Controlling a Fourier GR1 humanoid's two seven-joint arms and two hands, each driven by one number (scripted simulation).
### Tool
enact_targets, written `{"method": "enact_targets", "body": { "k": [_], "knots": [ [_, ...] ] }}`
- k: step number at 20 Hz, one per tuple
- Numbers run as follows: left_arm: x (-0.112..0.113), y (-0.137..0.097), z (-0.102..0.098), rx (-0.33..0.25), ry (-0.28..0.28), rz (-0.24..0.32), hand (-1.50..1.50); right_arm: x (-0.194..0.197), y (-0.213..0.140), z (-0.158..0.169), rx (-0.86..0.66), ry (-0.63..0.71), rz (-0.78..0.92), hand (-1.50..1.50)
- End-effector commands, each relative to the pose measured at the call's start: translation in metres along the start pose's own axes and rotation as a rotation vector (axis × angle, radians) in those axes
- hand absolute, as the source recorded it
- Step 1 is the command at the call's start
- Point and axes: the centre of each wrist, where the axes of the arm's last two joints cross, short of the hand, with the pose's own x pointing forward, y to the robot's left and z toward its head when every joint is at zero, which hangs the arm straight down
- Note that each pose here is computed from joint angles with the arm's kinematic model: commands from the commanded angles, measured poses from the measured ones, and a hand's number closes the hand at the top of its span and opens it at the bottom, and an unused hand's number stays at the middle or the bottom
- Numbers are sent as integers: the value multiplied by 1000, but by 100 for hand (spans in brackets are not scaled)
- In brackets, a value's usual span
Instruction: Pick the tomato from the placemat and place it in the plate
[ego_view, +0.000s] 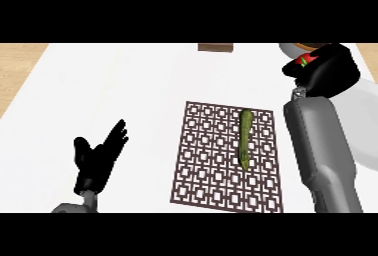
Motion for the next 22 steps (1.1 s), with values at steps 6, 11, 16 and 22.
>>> {"method": "enact_targets", "body": {
  "k": [6,11,16,22],
  "knots": [
    [-3,10,2,13,22,11,0,-62,26,-31,-240,248,-111,150],
    [6,16,-3,50,4,19,0,-103,27,-66,-366,271,-61,150],
    [-3,2,-1,26,17,17,0,-136,37,-86,-392,284,-55,150],
    [9,16,2,25,12,1,0,-177,37,-120,-431,330,-36,150]
  ]
}}
